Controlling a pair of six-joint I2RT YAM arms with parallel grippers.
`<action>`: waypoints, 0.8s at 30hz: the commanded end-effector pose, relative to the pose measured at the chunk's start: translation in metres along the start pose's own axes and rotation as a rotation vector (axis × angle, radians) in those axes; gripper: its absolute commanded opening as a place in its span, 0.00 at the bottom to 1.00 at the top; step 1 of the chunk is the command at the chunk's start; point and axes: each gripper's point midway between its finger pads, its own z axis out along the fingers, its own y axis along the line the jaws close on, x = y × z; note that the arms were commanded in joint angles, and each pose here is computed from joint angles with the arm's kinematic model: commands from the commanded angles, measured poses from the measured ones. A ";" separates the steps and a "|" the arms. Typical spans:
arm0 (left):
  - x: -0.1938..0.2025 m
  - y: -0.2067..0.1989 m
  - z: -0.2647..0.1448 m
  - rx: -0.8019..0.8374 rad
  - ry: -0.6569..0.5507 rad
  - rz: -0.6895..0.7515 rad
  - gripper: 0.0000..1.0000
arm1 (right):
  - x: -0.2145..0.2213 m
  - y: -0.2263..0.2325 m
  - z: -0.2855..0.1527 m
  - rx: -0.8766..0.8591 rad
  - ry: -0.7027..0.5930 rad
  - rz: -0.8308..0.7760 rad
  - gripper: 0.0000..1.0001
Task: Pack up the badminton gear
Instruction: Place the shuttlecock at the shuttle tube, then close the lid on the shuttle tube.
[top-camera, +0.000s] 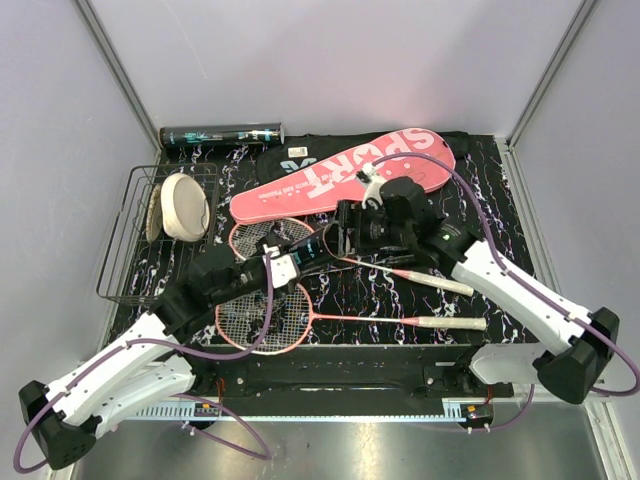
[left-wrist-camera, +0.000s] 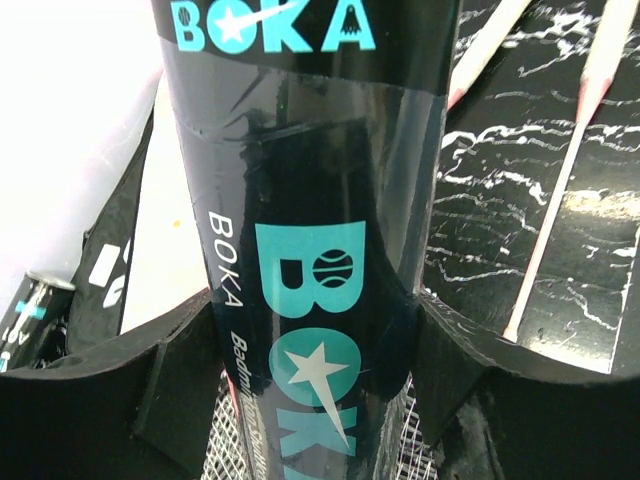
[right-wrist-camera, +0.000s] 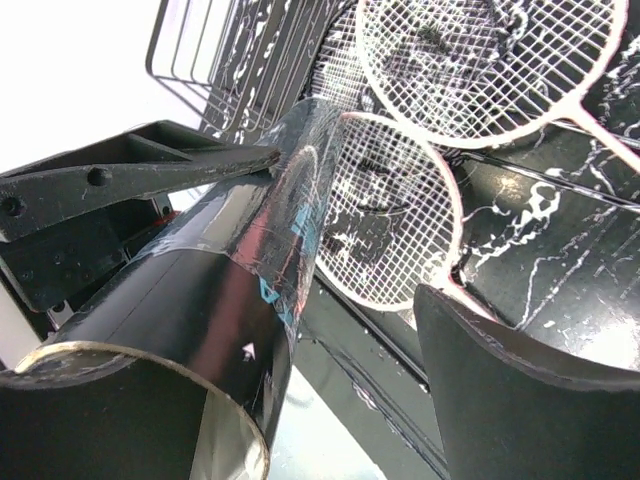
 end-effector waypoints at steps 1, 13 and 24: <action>-0.047 0.031 0.000 -0.120 -0.130 0.014 0.00 | -0.036 0.007 -0.057 -0.007 -0.187 -0.017 0.85; -0.092 0.064 -0.020 -0.233 -0.179 -0.158 0.00 | -0.058 -0.284 -0.191 0.991 -0.463 0.402 0.86; -0.107 0.045 -0.026 -0.143 -0.273 -0.187 0.00 | -0.059 -0.433 -0.152 1.207 -0.211 0.624 0.55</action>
